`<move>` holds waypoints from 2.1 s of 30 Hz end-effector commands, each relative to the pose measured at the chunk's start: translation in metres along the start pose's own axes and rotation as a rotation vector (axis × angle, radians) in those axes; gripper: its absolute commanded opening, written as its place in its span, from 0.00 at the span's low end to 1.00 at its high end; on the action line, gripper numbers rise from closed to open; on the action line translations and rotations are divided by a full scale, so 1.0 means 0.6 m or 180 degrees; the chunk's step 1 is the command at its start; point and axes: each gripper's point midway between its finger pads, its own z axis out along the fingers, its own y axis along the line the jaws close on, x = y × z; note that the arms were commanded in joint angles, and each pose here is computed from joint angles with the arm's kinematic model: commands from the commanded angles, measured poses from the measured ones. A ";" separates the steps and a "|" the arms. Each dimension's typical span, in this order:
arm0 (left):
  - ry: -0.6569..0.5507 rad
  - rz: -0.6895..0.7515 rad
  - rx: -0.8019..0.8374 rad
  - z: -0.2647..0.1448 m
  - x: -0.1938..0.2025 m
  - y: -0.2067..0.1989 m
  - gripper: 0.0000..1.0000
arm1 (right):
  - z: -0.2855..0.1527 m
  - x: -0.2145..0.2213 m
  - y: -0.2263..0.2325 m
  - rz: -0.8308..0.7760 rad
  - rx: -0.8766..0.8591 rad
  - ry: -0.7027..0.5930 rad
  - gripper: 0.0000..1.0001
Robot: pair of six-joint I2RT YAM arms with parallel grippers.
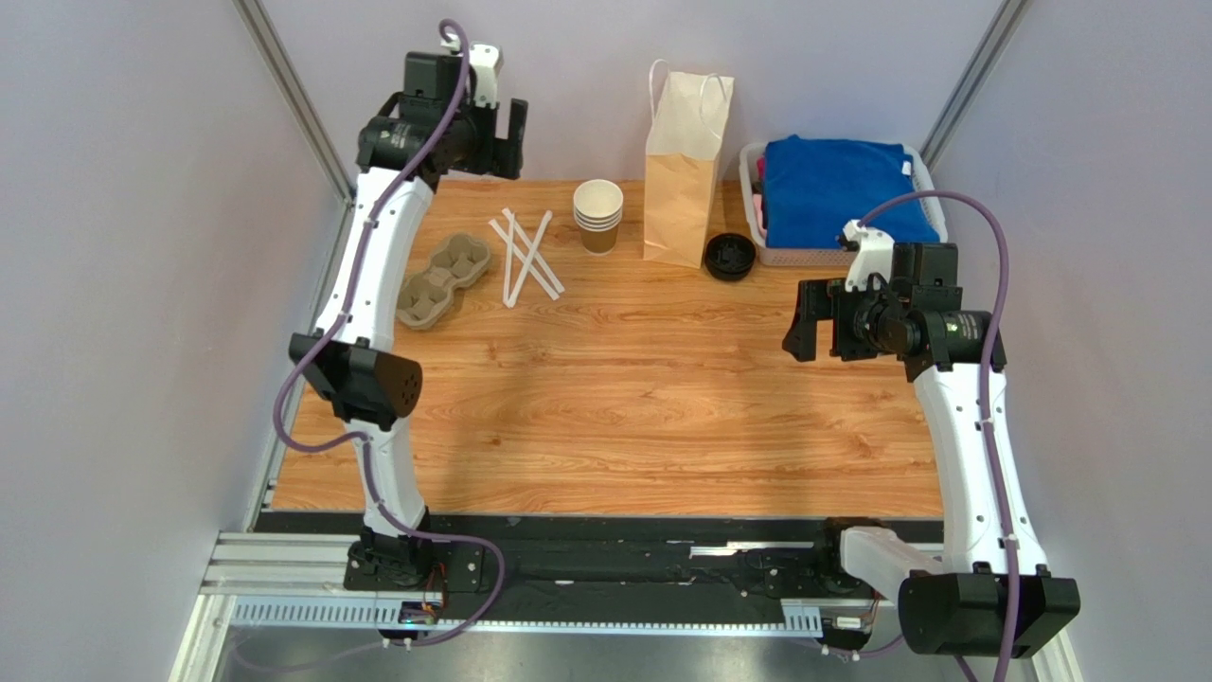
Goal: Pack the takeout coffee
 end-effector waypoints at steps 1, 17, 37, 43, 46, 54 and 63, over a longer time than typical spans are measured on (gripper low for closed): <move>-0.0340 -0.0099 -0.0017 0.046 -0.050 -0.039 0.97 | 0.004 -0.020 -0.006 0.0046 0.0021 -0.0057 1.00; -0.0405 -0.0087 0.0064 0.276 0.002 -0.136 0.61 | 0.038 -0.016 -0.022 0.0108 0.0049 0.0156 1.00; -0.0179 -0.0008 0.0143 0.353 0.072 -0.156 0.45 | 0.049 0.001 -0.023 0.0122 0.0030 0.0211 1.00; -0.0152 0.0013 0.0115 0.364 0.083 -0.157 0.43 | 0.050 0.002 -0.023 0.0113 0.0014 0.0224 1.00; -0.0121 0.0015 0.0045 0.371 0.091 -0.151 0.42 | 0.051 0.002 -0.022 0.0116 0.0009 0.0232 1.00; -0.0102 0.0008 0.0039 0.377 0.097 -0.151 0.27 | 0.052 0.005 -0.023 0.0118 0.0018 0.0242 1.00; -0.0133 -0.0042 0.0080 0.355 0.080 -0.155 0.00 | 0.053 0.005 -0.023 0.0124 0.0009 0.0242 1.00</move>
